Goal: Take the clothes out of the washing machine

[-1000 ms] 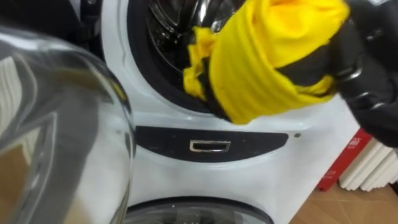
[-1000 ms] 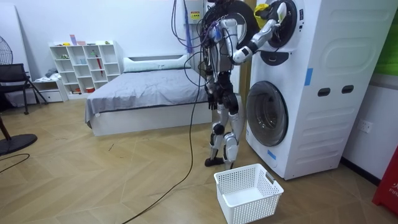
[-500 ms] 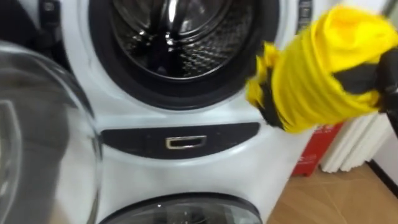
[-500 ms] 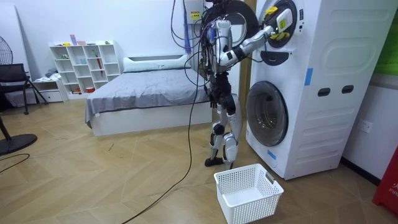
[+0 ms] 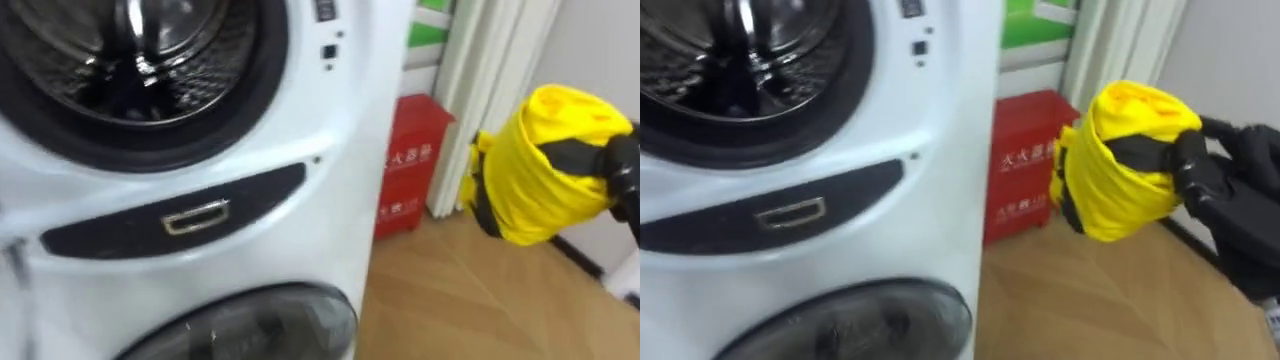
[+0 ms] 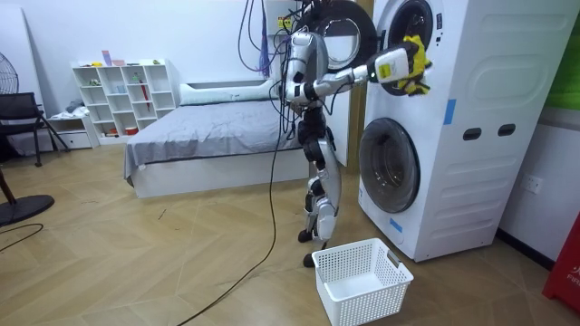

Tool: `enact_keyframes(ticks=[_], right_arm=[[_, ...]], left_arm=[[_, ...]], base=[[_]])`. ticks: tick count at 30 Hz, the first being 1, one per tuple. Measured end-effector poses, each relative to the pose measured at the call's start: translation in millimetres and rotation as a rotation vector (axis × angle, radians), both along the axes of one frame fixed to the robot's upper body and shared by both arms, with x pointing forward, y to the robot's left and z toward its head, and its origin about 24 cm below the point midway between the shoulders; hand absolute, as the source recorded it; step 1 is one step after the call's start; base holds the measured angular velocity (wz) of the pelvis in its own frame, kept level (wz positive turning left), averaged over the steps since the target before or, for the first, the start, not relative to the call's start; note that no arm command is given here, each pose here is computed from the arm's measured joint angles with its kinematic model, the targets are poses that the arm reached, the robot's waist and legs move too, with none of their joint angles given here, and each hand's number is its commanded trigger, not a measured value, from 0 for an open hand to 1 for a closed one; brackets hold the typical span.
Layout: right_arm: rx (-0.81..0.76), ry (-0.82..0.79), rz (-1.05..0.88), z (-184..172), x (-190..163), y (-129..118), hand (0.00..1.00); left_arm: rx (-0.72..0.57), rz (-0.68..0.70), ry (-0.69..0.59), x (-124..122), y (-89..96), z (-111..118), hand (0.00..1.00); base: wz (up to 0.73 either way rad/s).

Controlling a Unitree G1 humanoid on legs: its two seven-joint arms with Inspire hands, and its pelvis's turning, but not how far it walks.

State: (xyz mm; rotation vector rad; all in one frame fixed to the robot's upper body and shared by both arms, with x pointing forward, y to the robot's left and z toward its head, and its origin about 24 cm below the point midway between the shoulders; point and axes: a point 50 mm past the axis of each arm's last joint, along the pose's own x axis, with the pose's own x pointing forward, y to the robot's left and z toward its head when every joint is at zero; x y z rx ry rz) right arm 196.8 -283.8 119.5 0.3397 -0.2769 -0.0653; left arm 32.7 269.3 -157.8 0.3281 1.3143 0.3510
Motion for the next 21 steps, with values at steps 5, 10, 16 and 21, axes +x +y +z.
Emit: enact_keyframes(ticks=[5, 10, 16, 21], right_arm=[[-0.018, 0.038, -0.014, -7.2, 3.1, -1.3, 1.0], [-0.024, 0.111, -0.08, -20.7, 2.8, -10.3, 1.0], [-0.01, 0.264, -0.197, -52.4, -0.2, -26.4, 1.0], [-0.062, 0.385, -0.249, -75.1, 7.1, -29.2, 1.0]], left_arm=[[-0.006, -0.02, -0.02, 12.3, -2.0, 0.3, 0.0], [-0.033, -0.066, -0.04, 23.7, -10.9, -0.7, 0.0], [-0.073, -0.147, -0.06, 39.5, -22.0, -1.2, 0.0], [-0.096, -0.187, -0.101, 56.5, -27.6, 1.1, 0.0]], base=[[-0.28], [-0.11], [-0.02], [-0.05]])
